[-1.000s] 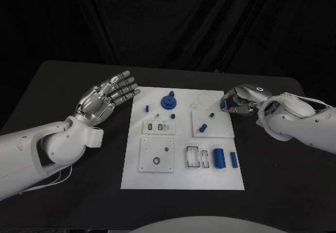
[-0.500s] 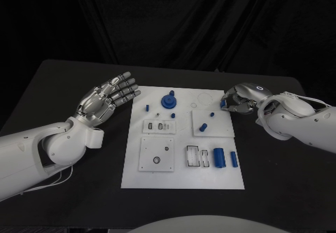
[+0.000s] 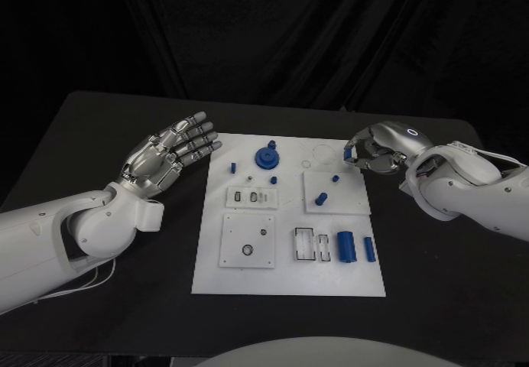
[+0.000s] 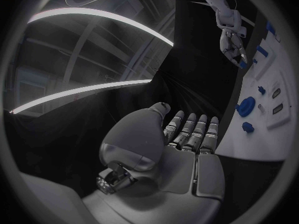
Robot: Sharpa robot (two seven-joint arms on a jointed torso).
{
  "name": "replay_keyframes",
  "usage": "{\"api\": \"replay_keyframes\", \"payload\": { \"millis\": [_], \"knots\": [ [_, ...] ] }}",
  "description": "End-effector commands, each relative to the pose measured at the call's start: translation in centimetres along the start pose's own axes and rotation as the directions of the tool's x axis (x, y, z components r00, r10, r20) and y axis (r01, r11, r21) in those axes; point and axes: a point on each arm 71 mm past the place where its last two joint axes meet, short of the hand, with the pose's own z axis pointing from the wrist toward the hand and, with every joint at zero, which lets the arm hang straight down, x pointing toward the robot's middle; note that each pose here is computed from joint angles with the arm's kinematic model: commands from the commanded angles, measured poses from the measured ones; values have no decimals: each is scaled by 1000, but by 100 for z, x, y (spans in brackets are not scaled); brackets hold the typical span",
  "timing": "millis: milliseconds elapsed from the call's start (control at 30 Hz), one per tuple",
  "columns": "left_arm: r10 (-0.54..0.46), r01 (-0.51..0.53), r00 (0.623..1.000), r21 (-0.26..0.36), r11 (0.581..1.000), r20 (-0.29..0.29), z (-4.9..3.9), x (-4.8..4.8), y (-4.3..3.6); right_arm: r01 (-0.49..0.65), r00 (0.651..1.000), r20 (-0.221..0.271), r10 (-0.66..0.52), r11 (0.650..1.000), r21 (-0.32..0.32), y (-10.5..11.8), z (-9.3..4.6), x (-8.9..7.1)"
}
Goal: Assemble the parts on the task board
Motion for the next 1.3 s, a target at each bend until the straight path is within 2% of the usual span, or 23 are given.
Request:
{"api": "replay_keyframes", "payload": {
  "millis": [33,133,233,400,533,800,1033,1300],
  "knots": [
    [-6,7,1000,84,996,-16,7,22,-51,-22,998,63,25,999,-50,192,21,-116],
    [-5,7,1000,84,996,-18,11,26,-47,-36,997,62,42,995,-88,351,37,-151],
    [-5,7,1000,82,997,-21,17,32,-41,-57,997,35,62,988,-141,579,52,-144],
    [-4,6,1000,81,997,-21,15,30,-39,-78,997,-38,71,975,-207,888,89,-45],
    [-4,6,1000,79,997,-22,20,33,-33,-85,992,-111,59,965,-247,1089,121,110],
    [-8,10,1000,70,997,-26,30,39,-7,-73,981,-193,20,959,-273,1281,182,386],
    [-12,14,1000,66,998,-25,19,36,15,-41,977,-212,-19,960,-278,1357,221,545],
    [-16,17,1000,61,998,-26,16,35,37,-28,972,-232,-36,963,-268,1385,238,640]
  ]
}}
